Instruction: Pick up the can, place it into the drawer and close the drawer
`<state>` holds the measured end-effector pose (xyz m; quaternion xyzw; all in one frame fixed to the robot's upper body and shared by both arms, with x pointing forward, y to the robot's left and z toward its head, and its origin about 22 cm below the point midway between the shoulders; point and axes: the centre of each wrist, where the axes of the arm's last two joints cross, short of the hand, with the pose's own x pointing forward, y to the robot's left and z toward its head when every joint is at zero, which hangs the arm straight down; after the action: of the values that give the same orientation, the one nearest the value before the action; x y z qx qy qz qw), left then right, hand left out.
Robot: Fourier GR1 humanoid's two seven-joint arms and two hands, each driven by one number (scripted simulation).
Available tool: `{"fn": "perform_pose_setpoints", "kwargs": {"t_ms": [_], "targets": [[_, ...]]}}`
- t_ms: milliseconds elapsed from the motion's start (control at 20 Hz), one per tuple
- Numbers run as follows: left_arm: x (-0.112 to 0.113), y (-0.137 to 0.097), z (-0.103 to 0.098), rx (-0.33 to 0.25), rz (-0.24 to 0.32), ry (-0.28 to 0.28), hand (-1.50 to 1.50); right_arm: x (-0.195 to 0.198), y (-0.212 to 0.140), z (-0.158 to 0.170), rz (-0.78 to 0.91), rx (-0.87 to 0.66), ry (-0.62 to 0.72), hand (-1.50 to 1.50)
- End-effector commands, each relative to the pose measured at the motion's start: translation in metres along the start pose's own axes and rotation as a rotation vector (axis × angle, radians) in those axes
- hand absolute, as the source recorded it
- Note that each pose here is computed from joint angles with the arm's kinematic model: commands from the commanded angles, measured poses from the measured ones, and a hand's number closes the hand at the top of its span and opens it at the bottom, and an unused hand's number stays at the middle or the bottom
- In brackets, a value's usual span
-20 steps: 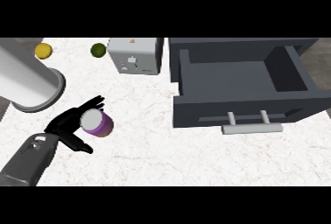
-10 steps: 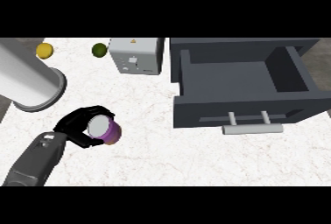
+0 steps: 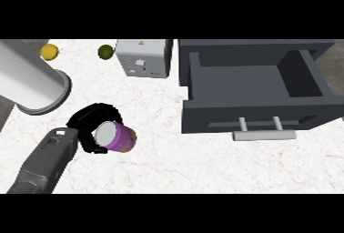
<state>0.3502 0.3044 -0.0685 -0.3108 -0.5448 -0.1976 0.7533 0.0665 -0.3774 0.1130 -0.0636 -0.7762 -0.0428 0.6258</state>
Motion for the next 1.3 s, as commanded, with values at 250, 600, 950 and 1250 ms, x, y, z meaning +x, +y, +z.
{"fn": "perform_pose_setpoints", "kwargs": {"t_ms": [250,600,950,1250], "targets": [[-0.043,-0.031,-0.014,0.642,0.204,-0.399,1.5,0.002,0.0,0.01,0.016,-0.047,0.031,-1.5],[0.021,-0.054,-0.064,0.664,0.134,-0.483,1.5,-0.001,-0.002,0.016,0.015,-0.049,0.027,-1.5],[0.083,-0.087,-0.066,0.62,0.057,-0.512,1.5,0.007,0.011,0.021,0.009,-0.067,0.016,-1.5],[0.134,-0.135,-0.062,0.616,0.041,-0.522,1.5,0.006,0.008,0.012,-0.002,-0.068,-0.021,-1.5]]}}
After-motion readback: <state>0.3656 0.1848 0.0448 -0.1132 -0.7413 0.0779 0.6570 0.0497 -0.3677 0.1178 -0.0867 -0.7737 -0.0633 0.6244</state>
